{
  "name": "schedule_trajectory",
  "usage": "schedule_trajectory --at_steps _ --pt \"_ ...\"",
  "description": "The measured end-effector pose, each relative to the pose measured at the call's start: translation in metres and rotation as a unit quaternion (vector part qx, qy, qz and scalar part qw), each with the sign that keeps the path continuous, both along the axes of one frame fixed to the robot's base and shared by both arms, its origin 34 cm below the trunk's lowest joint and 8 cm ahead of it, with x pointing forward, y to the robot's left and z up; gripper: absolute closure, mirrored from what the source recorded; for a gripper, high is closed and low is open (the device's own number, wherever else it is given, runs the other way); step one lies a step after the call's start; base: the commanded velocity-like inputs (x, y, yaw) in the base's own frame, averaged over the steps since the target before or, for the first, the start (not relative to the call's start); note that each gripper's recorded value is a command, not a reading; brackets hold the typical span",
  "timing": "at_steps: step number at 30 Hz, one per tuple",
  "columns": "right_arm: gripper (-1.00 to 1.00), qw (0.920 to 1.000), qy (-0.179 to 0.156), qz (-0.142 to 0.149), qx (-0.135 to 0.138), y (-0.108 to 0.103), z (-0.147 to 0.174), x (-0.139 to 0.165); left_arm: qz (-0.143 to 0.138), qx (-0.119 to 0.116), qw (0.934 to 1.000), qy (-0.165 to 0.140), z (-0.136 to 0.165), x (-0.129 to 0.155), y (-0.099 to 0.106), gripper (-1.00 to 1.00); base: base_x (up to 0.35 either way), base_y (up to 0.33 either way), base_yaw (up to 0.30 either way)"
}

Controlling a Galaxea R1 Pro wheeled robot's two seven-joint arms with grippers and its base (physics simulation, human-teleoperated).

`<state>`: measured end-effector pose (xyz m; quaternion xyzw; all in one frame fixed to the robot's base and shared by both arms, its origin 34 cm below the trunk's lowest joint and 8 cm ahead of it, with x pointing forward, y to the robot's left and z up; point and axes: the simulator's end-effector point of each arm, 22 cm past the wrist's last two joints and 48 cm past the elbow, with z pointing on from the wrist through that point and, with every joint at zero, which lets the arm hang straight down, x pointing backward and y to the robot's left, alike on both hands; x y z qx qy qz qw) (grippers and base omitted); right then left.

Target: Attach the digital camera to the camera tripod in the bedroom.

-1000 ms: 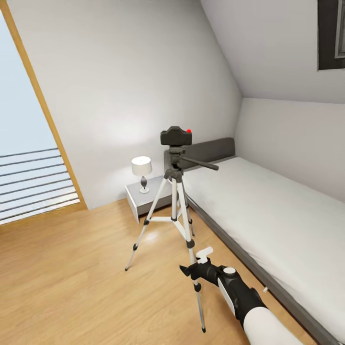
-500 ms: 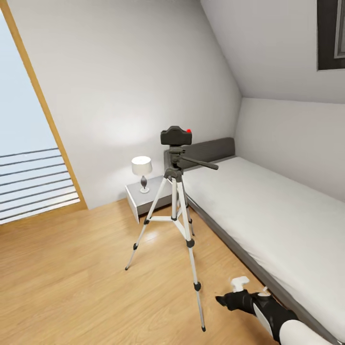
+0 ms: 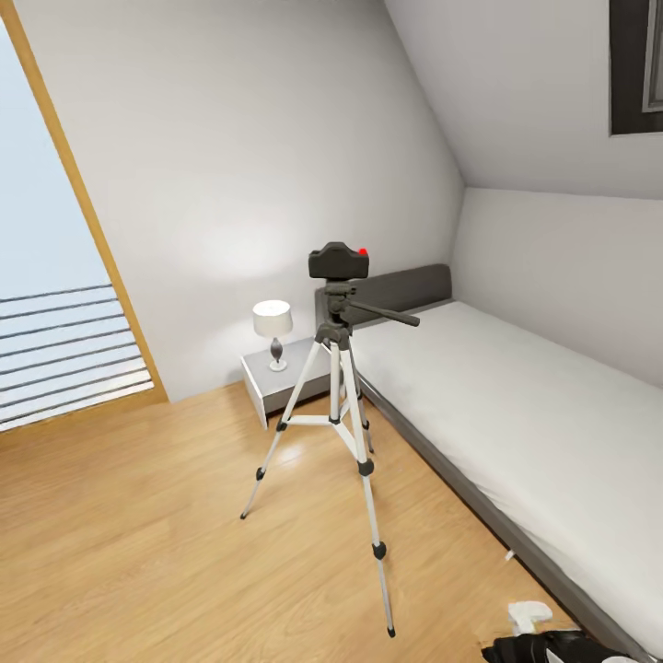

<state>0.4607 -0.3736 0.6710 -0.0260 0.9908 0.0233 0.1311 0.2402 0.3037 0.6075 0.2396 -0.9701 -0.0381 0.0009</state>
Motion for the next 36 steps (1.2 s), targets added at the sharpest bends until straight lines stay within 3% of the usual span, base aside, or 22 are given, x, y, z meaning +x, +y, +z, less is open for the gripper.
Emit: schedule_trajectory --at_steps 10,15,21,36 --pt "-1.0 0.9962 0.085 -0.004 -0.019 -0.006 -0.037 -0.127 0.001 -0.005 1.0 0.001 -0.001 -0.001 -0.008 -1.0 0.0 0.0 0.0" --pt "-1.0 0.9946 0.102 0.0 -0.02 -0.005 -0.045 -0.168 0.001 -0.006 1.0 0.001 -0.001 -0.001 -0.009 -1.0 0.0 0.0 0.0" --pt "-1.0 0.9949 0.099 0.005 -0.019 -0.003 -0.048 -0.185 0.001 -0.005 1.0 0.003 -0.001 -0.003 -0.009 -1.0 0.0 0.0 0.0" --pt "-1.0 0.9954 0.094 0.008 -0.019 -0.002 -0.049 -0.189 0.001 -0.005 1.0 0.005 -0.001 -0.006 -0.009 -1.0 0.0 0.0 0.0"
